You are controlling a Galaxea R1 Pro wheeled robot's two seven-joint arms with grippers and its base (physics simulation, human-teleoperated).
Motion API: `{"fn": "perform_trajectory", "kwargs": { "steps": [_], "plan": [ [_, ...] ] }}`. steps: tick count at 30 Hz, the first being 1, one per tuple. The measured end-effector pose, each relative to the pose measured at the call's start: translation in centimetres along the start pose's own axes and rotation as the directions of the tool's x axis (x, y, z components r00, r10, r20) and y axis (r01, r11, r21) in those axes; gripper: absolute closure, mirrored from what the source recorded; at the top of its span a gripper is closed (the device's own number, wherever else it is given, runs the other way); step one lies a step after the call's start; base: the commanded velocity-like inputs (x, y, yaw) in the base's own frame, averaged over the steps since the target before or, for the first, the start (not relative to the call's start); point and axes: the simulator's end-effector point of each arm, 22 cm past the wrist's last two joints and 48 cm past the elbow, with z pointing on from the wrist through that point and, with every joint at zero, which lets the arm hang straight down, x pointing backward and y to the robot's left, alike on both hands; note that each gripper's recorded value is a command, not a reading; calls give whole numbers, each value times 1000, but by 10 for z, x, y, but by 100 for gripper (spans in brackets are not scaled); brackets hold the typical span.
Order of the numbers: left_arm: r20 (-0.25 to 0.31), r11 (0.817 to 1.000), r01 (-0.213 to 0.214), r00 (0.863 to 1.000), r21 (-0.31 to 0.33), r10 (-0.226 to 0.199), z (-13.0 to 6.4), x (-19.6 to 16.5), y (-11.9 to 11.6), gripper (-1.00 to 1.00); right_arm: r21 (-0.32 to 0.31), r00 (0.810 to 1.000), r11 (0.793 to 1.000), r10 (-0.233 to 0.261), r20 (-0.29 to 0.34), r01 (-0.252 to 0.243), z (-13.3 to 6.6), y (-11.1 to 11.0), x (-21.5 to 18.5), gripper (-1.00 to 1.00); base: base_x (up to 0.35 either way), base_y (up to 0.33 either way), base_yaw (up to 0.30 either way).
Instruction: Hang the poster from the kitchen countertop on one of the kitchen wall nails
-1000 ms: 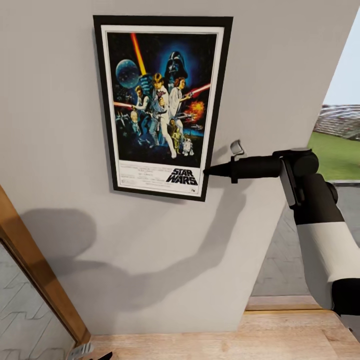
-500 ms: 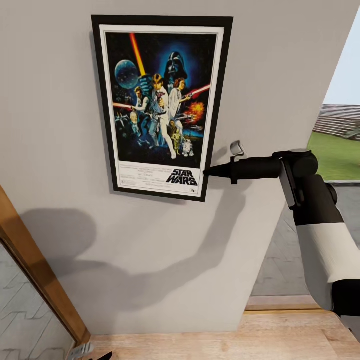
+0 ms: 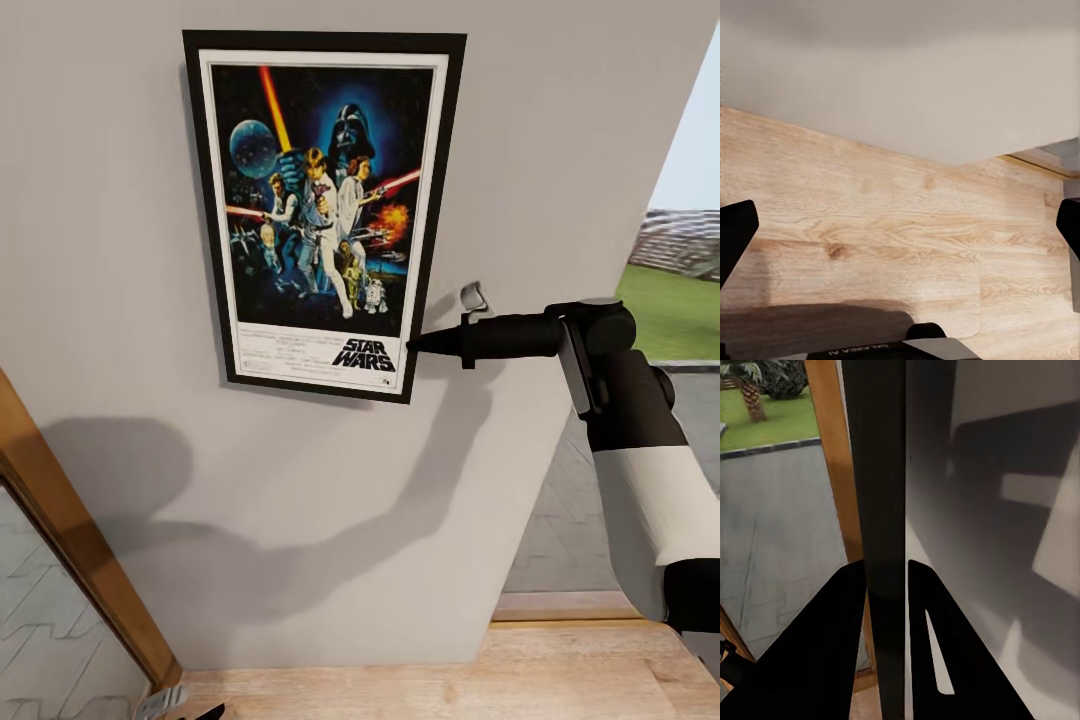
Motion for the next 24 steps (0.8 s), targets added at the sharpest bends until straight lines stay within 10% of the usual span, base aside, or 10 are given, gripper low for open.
{"fn": "perform_trajectory", "kwargs": {
  "steps": [24],
  "plan": [
    [0, 1000, 0, 1000, 0, 0, 0, 0, 0, -100, 0, 1000, 1000, 0, 0, 0, 0, 0, 0, 100, -22, 34, 0]
  ]
}}
